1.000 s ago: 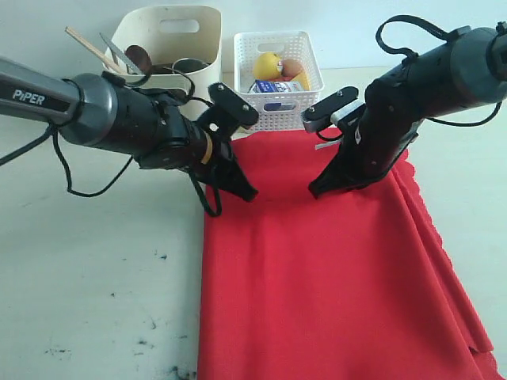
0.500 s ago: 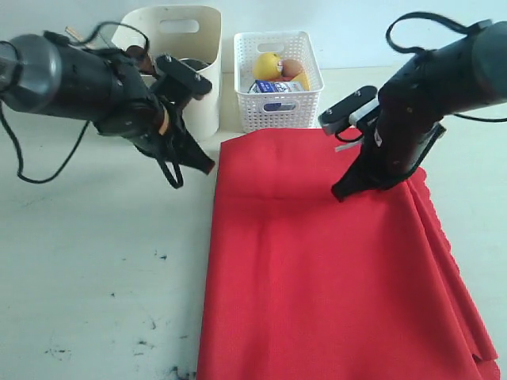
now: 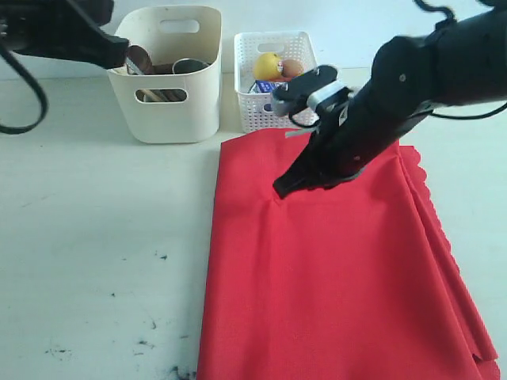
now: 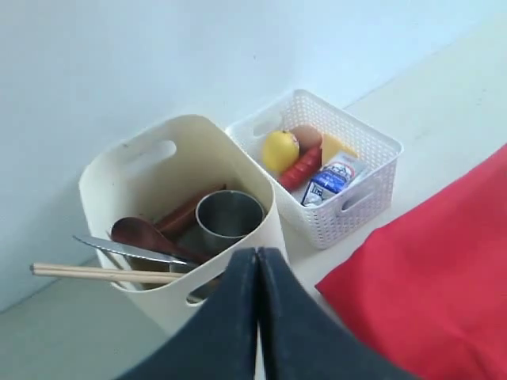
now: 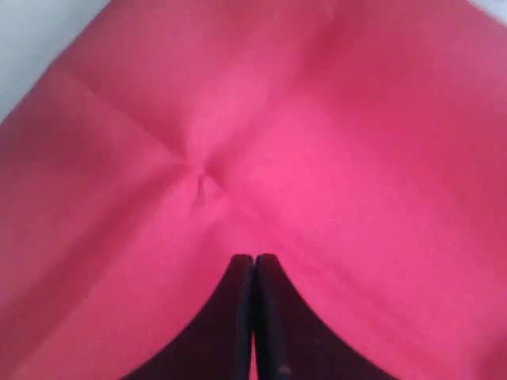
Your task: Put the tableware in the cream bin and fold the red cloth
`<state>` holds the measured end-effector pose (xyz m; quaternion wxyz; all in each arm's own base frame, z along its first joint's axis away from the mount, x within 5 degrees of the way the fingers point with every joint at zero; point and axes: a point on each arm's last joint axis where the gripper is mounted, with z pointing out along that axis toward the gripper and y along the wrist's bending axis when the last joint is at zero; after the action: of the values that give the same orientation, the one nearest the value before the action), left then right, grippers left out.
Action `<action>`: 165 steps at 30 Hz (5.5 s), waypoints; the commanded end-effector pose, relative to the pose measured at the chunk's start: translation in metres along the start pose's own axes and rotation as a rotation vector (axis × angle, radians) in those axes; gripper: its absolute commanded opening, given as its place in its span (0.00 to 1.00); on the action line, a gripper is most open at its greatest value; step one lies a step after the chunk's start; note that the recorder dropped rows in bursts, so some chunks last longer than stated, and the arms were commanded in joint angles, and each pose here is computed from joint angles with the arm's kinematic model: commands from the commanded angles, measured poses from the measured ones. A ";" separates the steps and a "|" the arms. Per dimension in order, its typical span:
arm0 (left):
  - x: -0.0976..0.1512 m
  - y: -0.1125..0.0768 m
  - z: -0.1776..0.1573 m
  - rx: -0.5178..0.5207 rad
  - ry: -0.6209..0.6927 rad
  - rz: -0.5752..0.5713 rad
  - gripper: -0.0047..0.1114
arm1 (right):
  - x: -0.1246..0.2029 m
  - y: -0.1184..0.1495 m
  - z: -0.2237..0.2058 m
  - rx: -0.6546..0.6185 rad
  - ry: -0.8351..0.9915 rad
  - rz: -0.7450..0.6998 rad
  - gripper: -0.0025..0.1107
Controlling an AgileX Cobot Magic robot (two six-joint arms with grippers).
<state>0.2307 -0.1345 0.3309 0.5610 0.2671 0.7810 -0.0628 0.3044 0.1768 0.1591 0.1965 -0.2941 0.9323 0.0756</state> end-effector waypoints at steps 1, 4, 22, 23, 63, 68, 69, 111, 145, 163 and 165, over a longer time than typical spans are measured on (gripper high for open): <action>0.009 0.002 -0.033 -0.007 -0.049 -0.005 0.06 | 0.013 0.001 0.034 -0.015 0.083 -0.001 0.02; 0.010 0.002 -0.045 0.002 -0.093 -0.011 0.06 | 0.020 0.000 0.047 -0.019 0.128 0.001 0.02; 0.008 0.003 -0.049 -0.001 -0.110 0.006 0.06 | 0.068 -0.028 0.051 0.324 0.325 -0.028 0.02; 0.008 0.003 -0.049 -0.001 -0.110 0.006 0.06 | 0.073 -0.031 0.050 0.363 0.337 -0.029 0.02; 0.008 0.003 -0.049 -0.001 -0.110 0.002 0.06 | 0.106 -0.227 0.024 0.411 -0.173 0.836 0.02; 0.008 0.003 -0.049 -0.001 -0.110 0.002 0.06 | 0.075 -0.253 0.041 0.425 -0.238 0.812 0.02; 0.008 0.003 -0.049 -0.001 -0.110 0.002 0.06 | 0.069 -0.257 0.043 0.427 -0.254 0.806 0.02; 0.007 0.002 -0.049 0.010 -0.125 -0.019 0.06 | -0.020 -0.223 -0.021 0.360 -0.098 0.526 0.02; 0.007 0.002 -0.049 0.010 -0.126 -0.024 0.06 | 0.060 -0.163 0.066 0.266 -0.098 0.491 0.02; 0.008 0.002 -0.049 0.009 -0.122 -0.024 0.06 | 0.037 -0.215 0.049 0.326 -0.096 0.517 0.02; 0.008 0.002 -0.049 0.010 -0.121 -0.026 0.06 | 0.041 -0.222 0.043 0.337 -0.097 0.538 0.02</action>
<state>0.1894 -0.1110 0.3429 0.6061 0.2583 0.7473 -0.0863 0.4184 -0.0001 0.0940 0.2736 -0.0077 0.9618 -0.0084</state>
